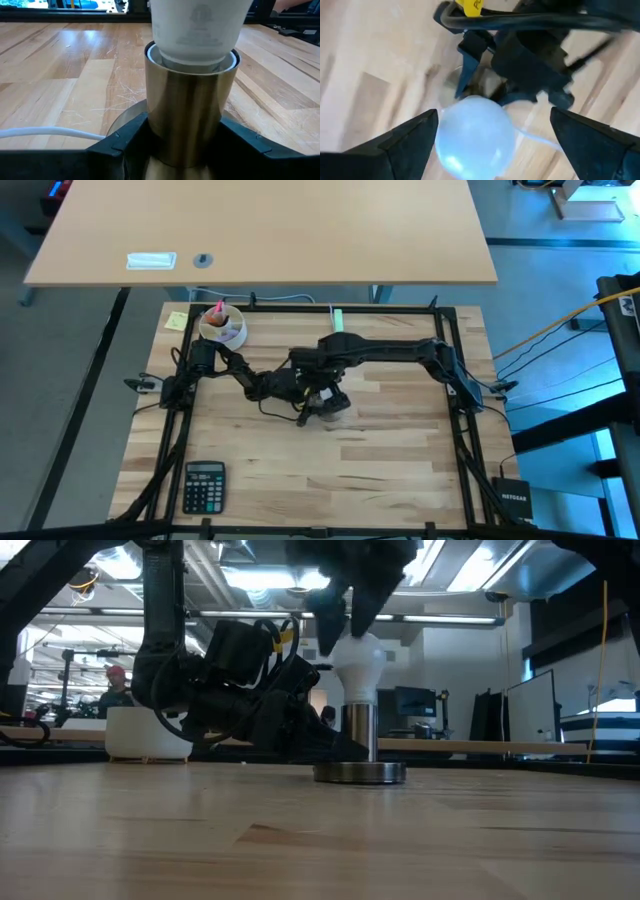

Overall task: Screw lightbulb
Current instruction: Remove the lightbulb from the lamp

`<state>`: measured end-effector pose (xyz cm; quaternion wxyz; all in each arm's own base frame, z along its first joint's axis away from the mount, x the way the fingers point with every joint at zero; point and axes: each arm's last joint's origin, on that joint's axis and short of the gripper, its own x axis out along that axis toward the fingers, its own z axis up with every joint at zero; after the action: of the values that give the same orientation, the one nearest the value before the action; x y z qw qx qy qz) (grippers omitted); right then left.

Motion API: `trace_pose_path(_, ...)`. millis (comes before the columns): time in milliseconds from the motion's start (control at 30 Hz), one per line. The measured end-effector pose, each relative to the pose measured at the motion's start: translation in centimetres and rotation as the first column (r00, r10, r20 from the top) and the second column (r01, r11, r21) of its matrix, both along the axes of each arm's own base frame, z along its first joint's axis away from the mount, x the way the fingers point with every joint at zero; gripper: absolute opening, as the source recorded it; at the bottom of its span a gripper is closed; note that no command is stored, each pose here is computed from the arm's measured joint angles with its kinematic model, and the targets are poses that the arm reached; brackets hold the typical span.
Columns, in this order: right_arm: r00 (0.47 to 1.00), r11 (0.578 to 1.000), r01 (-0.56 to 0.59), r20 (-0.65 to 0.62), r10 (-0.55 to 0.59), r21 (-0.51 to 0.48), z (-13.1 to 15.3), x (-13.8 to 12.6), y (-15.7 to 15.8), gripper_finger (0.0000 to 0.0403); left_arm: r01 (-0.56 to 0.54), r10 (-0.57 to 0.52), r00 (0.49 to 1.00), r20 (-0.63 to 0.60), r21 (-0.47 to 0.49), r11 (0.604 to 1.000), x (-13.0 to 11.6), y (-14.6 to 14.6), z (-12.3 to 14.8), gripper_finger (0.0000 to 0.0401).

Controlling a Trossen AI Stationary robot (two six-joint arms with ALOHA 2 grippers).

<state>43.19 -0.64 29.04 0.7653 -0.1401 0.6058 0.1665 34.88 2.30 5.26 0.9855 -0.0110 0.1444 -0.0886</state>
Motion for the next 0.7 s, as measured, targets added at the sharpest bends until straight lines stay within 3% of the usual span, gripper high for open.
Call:
trace_pose_path(133, 0.994, 0.994, 0.103, -0.024, -0.102, 0.026, 2.2, -0.8, 0.0, 0.0388, 0.000, 0.000, 1.000, -0.005, 0.000, 1.000, 0.0, 0.0, 0.0, 0.0192)
trace_pose_path(200, 0.975, 0.976, 0.215, -0.064, -0.212, 0.044, 2.9, -1.3, 0.1, 0.0388, 0.000, 0.000, 1.000, -0.011, -0.001, 1.000, 0.0, 0.0, -0.1, 0.0192)
trace_pose_path(300, 0.887, 0.887, 0.456, -0.118, -0.447, 0.075, 3.3, -1.7, 0.1, 0.0388, 0.000, 0.000, 1.000, -0.012, 0.000, 1.000, 0.0, 0.0, -0.1, 0.0192)
trace_pose_path(400, 0.740, 0.734, 0.671, -0.167, -0.652, 0.106, 3.7, -2.1, 0.2, 0.0388, 0.001, -0.001, 1.000, -0.011, 0.003, 1.000, 0.0, 0.0, -0.1, 0.0192)
trace_pose_path(500, 0.582, 0.572, 0.813, -0.155, -0.798, 0.107, 4.9, -2.7, 0.6, 0.0388, 0.000, 0.000, 1.000, -0.012, -0.002, 1.000, 0.0, 0.0, -0.1, 0.0192)
trace_pose_path(567, 0.448, 0.438, 0.894, -0.135, -0.884, 0.099, 5.3, -3.0, 0.9, 0.0388, -0.003, 0.003, 1.000, -0.013, -0.009, 1.000, 0.0, 0.0, -0.1, 0.0192)
trace_pose_path(700, 0.137, 0.124, 0.986, -0.115, -0.984, 0.112, 5.5, -3.2, 1.7, 0.0388, -0.004, 0.003, 1.000, -0.014, -0.011, 1.000, 0.0, 0.0, -0.1, 0.0192)
